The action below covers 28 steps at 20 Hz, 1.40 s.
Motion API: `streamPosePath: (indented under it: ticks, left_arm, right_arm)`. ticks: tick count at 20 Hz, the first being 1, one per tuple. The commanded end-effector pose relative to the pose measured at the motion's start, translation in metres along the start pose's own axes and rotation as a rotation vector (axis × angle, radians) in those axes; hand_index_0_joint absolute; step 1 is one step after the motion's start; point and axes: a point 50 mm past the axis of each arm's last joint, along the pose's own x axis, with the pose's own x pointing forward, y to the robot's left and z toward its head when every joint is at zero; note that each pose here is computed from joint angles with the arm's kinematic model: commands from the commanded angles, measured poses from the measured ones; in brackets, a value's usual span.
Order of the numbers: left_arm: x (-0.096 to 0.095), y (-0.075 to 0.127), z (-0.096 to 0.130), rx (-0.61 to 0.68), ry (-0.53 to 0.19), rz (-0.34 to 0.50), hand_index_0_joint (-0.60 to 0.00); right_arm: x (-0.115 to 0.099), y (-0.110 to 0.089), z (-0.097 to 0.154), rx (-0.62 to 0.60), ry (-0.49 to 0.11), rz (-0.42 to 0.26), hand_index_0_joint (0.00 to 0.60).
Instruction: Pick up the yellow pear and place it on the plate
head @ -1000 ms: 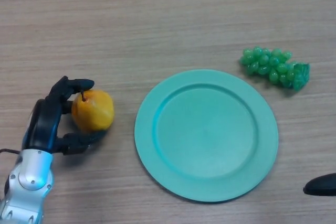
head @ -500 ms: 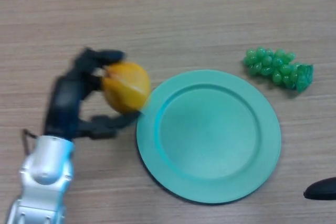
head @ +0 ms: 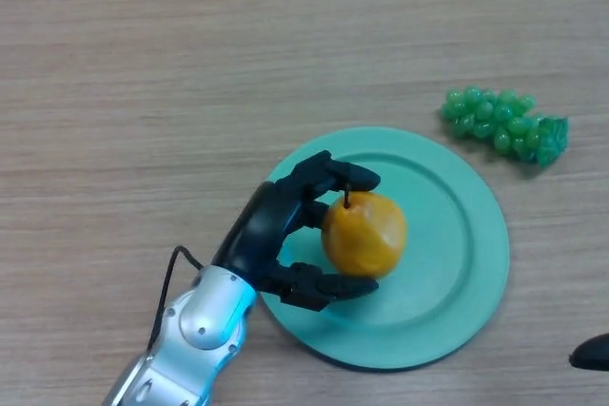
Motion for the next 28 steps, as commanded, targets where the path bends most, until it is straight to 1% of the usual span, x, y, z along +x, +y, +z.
streamPosePath:
  ticks: [1,2,3,4,5,6,7,8,9,10,13,14,15,16,17,18,19,20,22,23,24,25,27,28]
  left_arm:
    - [0.008,0.01,0.032,0.011,-0.189,0.065,-0.6]
    - [0.012,0.007,0.028,0.044,-0.155,0.07,-0.6]
    - [0.014,0.005,0.026,0.067,-0.139,0.068,-0.6]
    - [0.018,0.002,0.023,0.119,-0.126,0.07,-0.6]
    - [0.018,0.001,0.023,0.122,-0.124,0.069,-0.5]
    - [0.019,0.0,0.022,0.128,-0.119,0.067,-0.35]
    - [0.02,-0.001,0.021,0.134,-0.116,0.065,-0.251]
    - [0.022,-0.003,0.021,0.148,-0.115,0.061,-0.1]
    - [0.023,-0.006,0.022,0.164,-0.119,0.042,-0.018]
    - [0.023,-0.006,0.024,0.166,-0.131,0.026,0.0]
    - [0.019,0.002,0.036,0.149,-0.174,0.026,0.0]
    - [0.017,0.008,0.043,0.161,-0.214,0.042,0.0]
    - [0.016,0.013,0.048,0.162,-0.238,0.062,0.0]
    - [0.013,0.023,0.059,0.118,-0.277,0.1,0.0]
    - [0.01,0.029,0.065,0.1,-0.303,0.122,0.0]
    - [0.004,0.041,0.076,0.057,-0.358,0.178,0.0]
    - [0.001,0.048,0.081,0.047,-0.4,0.219,0.0]
    - [-0.006,0.061,0.089,0.017,-0.452,0.269,0.0]
    - [-0.022,0.079,0.095,-0.041,-0.494,0.319,0.0]
    - [-0.028,0.085,0.097,-0.062,-0.505,0.32,0.0]
    - [-0.039,0.093,0.1,-0.113,-0.523,0.301,0.0]
    - [-0.044,0.098,0.101,-0.141,-0.526,0.29,0.0]
    - [-0.058,0.108,0.096,-0.174,-0.513,0.291,0.0]
    - [-0.066,0.116,0.093,-0.177,-0.509,0.307,0.0]
  right_arm:
    - [-0.007,-0.007,0.032,-0.098,-0.224,-0.046,0.0]
    - [-0.009,-0.009,0.033,-0.119,-0.229,-0.061,0.0]
    - [-0.01,-0.01,0.033,-0.115,-0.232,-0.066,0.0]
    - [-0.011,-0.012,0.034,-0.123,-0.238,-0.077,0.0]
    - [-0.011,-0.012,0.034,-0.123,-0.238,-0.079,0.0]
    - [-0.011,-0.013,0.034,-0.126,-0.241,-0.083,0.0]
    - [-0.011,-0.013,0.034,-0.128,-0.243,-0.086,0.0]
    - [-0.013,-0.015,0.034,-0.13,-0.239,-0.091,0.0]
    - [-0.015,-0.016,0.034,-0.133,-0.236,-0.095,0.0]
    - [-0.016,-0.017,0.034,-0.135,-0.23,-0.092,0.0]
    - [-0.016,-0.018,0.035,-0.145,-0.24,-0.101,0.0]
    - [-0.016,-0.018,0.035,-0.147,-0.241,-0.106,0.0]
    - [-0.016,-0.018,0.036,-0.144,-0.243,-0.11,0.0]
    - [-0.015,-0.017,0.035,-0.138,-0.244,-0.114,0.0]
    - [-0.014,-0.017,0.035,-0.137,-0.243,-0.113,0.0]
    - [-0.013,-0.016,0.035,-0.139,-0.238,-0.11,0.0]
    - [-0.012,-0.016,0.035,-0.143,-0.238,-0.11,0.0]
    - [-0.011,-0.017,0.036,-0.147,-0.243,-0.111,0.0]
    - [-0.006,-0.016,0.037,-0.148,-0.252,-0.112,0.0]
    - [-0.006,-0.016,0.036,-0.144,-0.247,-0.108,0.0]
    - [-0.003,-0.016,0.033,-0.16,-0.241,-0.112,0.0]
    - [-0.002,-0.016,0.032,-0.16,-0.237,-0.111,0.0]
    - [0.003,-0.014,0.03,-0.164,-0.237,-0.104,0.0]
    - [0.006,-0.013,0.029,-0.164,-0.233,-0.09,0.0]
